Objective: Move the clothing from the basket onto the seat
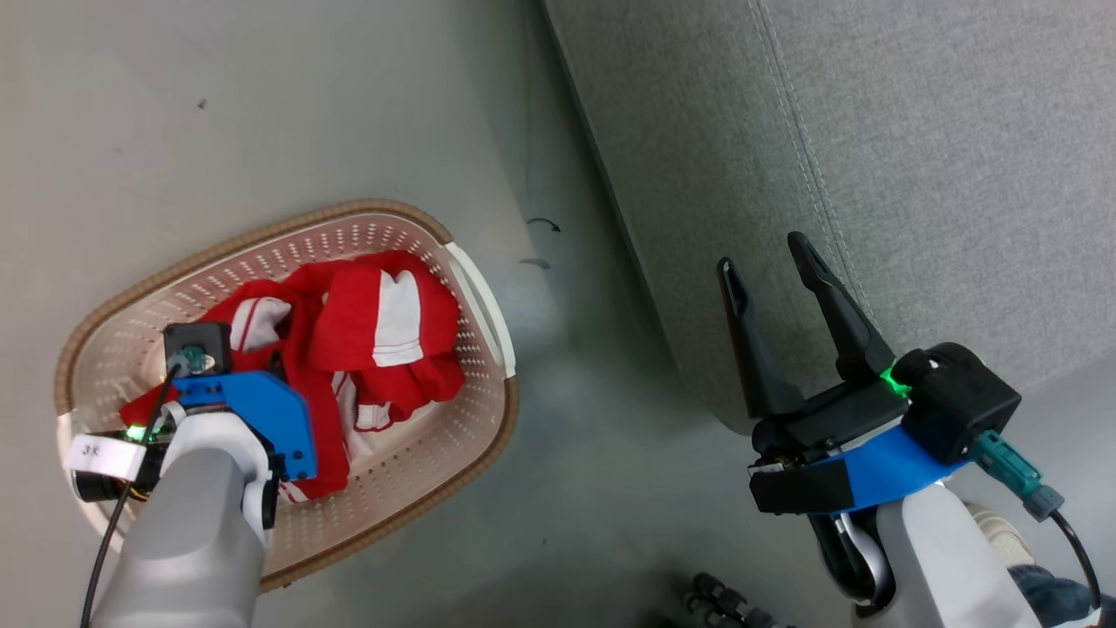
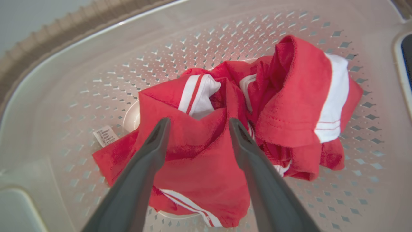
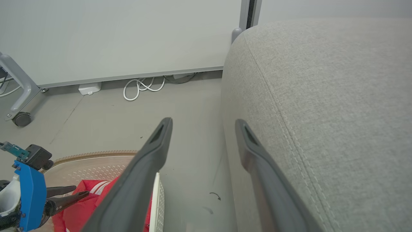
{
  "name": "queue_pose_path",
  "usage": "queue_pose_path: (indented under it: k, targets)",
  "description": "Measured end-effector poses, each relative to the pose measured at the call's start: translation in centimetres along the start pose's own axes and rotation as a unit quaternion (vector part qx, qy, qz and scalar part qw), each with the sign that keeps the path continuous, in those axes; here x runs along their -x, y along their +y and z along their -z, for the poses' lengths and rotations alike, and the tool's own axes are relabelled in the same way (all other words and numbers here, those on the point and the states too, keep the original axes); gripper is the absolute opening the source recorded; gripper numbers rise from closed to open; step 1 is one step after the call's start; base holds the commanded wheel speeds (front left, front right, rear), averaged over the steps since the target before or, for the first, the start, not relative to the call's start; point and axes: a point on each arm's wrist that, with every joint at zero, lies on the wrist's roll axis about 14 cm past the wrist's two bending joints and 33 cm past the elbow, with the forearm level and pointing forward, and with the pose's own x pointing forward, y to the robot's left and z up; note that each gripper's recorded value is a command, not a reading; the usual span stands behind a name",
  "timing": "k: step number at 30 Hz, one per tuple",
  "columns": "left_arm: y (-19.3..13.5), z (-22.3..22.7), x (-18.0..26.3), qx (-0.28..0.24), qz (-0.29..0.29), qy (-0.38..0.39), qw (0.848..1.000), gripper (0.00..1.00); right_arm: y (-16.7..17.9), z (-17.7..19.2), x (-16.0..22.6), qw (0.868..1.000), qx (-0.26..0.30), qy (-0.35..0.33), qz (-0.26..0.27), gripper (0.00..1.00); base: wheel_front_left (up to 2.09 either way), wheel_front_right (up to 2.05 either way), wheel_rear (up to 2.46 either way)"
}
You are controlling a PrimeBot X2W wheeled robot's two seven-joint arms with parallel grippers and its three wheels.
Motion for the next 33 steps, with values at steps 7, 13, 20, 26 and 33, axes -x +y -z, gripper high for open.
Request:
queue_pose_path:
  k: [7,13,20,26,33]
  targets:
    - [0.7,1.2,-2.2,-0.02,-0.016,0.042,0.999,1.0,-0.2,1.3,-0.2,1.0,-0.007,0.018,0.004,1.0,0.0,0.0,0.0]
    - [1.5,2.4,-3.2,-0.036,-0.034,0.081,0.995,1.0,-0.3,2.0,-0.4,1.0,-0.013,0.027,0.007,1.0,0.0,0.0,0.0]
    - [1.1,2.8,-3.8,-0.046,-0.027,0.094,0.994,0.41,-0.5,2.3,-0.7,0.999,-0.019,0.03,0.009,1.0,0.0,0.0,0.0]
    - [0.5,3.2,-3.7,-0.048,-0.013,0.104,0.993,0.0,-0.4,2.4,-0.8,0.999,-0.023,0.03,0.009,1.0,0.0,0.0,0.0]
    - [0.0,2.7,-3.2,-0.039,-0.01,0.098,0.994,0.0,-0.2,1.9,-1.0,0.999,-0.025,0.022,0.005,1.0,0.0,0.0,0.0]
